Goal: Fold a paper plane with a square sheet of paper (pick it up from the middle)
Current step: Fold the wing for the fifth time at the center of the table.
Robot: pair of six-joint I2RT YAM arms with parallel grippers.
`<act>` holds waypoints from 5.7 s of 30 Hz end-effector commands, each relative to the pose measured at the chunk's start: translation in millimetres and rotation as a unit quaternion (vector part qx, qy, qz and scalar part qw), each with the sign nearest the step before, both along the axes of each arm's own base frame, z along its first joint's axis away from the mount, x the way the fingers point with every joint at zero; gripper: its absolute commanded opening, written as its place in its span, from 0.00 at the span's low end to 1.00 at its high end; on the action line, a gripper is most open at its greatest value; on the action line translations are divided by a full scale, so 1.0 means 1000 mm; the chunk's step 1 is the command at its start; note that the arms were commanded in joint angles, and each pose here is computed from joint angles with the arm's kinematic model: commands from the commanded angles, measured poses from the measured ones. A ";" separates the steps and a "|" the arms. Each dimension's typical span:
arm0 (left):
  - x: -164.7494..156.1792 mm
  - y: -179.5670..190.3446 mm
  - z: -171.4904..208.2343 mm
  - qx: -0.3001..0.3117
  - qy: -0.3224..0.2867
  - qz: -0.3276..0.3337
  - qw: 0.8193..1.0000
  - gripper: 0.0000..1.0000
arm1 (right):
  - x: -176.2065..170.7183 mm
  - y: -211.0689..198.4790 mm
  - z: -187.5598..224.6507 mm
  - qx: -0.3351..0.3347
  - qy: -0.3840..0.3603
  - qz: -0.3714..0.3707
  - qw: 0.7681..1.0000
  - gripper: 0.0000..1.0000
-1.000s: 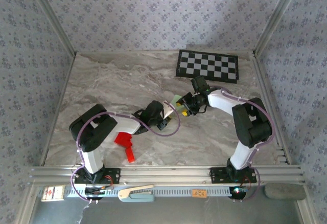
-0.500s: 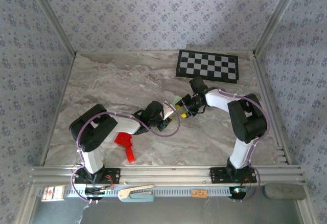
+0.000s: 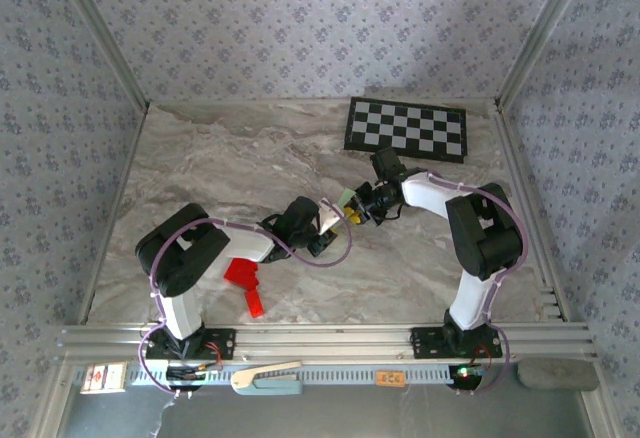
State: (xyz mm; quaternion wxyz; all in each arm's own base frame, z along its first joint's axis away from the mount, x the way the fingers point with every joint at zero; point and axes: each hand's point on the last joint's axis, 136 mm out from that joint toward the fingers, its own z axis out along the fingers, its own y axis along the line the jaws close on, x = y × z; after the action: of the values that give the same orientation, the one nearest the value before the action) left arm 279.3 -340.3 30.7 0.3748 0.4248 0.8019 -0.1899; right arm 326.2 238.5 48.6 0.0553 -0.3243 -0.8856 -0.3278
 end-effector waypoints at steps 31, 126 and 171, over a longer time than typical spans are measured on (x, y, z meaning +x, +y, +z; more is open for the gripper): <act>-0.004 0.003 0.012 -0.066 0.120 0.008 0.991 0.06 | 0.010 -0.026 0.028 -0.034 -0.052 0.017 0.998 0.62; 0.018 -0.011 0.006 -0.209 0.465 0.189 0.839 0.18 | 0.008 -0.049 -0.079 -0.258 -0.090 0.193 0.942 0.56; 0.004 0.004 -0.008 -0.152 0.454 0.194 0.856 0.16 | 0.000 -0.052 -0.097 -0.276 -0.039 0.209 0.937 0.52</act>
State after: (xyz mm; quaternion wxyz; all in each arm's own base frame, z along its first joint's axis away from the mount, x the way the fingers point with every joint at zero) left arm 285.5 -339.3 28.0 0.0655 0.0611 0.9029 -0.4205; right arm 358.9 214.8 17.4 -0.0720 -0.1103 -0.9794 -0.1529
